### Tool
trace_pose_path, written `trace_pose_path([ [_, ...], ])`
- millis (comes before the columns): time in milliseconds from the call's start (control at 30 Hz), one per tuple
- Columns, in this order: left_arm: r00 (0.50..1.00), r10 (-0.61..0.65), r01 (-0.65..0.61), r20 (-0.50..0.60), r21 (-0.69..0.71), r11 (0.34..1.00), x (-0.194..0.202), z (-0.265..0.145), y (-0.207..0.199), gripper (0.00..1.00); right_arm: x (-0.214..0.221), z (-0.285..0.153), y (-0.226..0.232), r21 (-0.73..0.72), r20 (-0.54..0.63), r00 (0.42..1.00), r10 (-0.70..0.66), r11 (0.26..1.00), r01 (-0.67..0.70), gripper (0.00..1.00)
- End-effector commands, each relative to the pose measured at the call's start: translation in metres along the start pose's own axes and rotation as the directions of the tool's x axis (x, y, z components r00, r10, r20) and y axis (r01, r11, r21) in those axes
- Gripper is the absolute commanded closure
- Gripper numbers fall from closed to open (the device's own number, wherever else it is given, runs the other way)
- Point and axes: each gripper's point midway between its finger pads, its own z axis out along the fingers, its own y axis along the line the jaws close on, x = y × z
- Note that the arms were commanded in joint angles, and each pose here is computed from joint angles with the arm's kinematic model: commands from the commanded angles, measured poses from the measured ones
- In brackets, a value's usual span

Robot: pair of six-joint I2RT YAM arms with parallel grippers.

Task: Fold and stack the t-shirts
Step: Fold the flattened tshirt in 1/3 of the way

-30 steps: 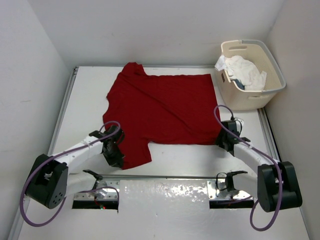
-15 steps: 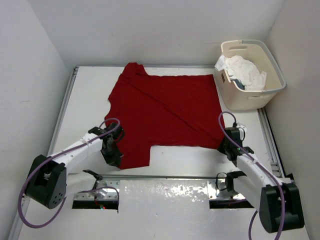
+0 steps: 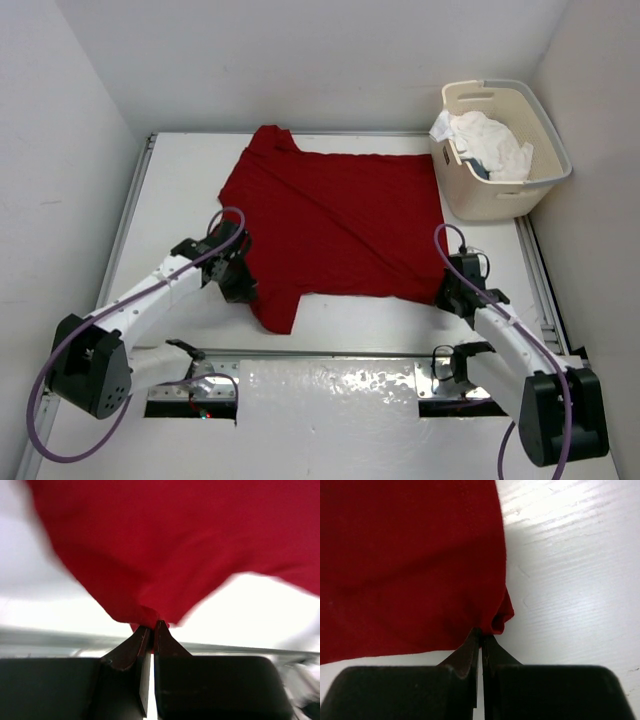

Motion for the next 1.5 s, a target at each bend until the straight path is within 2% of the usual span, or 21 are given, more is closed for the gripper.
trace_pose_path([
  [0, 0.986, 0.073, -0.103, 0.148, 0.202, 0.974, -0.042, -0.025, -0.064, 1.00, -0.030, -0.005, 0.015, -0.040, 0.055, 0.998, -0.021, 0.999, 0.023, 1.00],
  [133, 0.969, 0.095, -0.165, 0.228, 0.307, 0.937, -0.069, -0.044, -0.106, 1.00, -0.059, -0.008, 0.027, -0.043, 0.093, 0.995, -0.032, 0.998, 0.036, 1.00],
  [267, 0.946, 0.099, -0.192, 0.309, 0.288, 0.938, -0.100, -0.055, -0.123, 1.00, -0.085, -0.007, 0.037, -0.042, 0.127, 0.991, -0.038, 0.998, 0.044, 1.00],
  [500, 0.932, -0.021, -0.108, 0.361, 0.336, 0.936, -0.158, -0.064, -0.113, 1.00, -0.123, -0.003, 0.053, -0.041, 0.173, 0.984, -0.044, 0.998, 0.052, 1.00],
  [633, 0.898, -0.052, -0.131, 0.436, 0.379, 0.916, -0.188, -0.078, -0.124, 1.00, -0.141, -0.001, 0.057, -0.016, 0.193, 0.980, -0.056, 0.998, 0.060, 1.00],
  [1033, 0.801, -0.077, -0.118, 0.594, 0.282, 0.952, -0.267, -0.099, -0.130, 1.00, -0.188, 0.012, 0.062, 0.074, 0.235, 0.968, -0.091, 0.994, 0.076, 1.00],
  [1300, 0.744, -0.095, -0.119, 0.661, 0.271, 0.955, -0.297, -0.103, -0.134, 1.00, -0.208, 0.020, 0.065, 0.107, 0.275, 0.956, -0.100, 0.992, 0.073, 1.00],
  [1467, 0.752, -0.060, -0.125, 0.657, 0.231, 0.965, -0.314, -0.077, -0.138, 1.00, -0.221, 0.036, 0.071, 0.123, 0.267, 0.956, -0.118, 0.989, 0.088, 1.00],
])
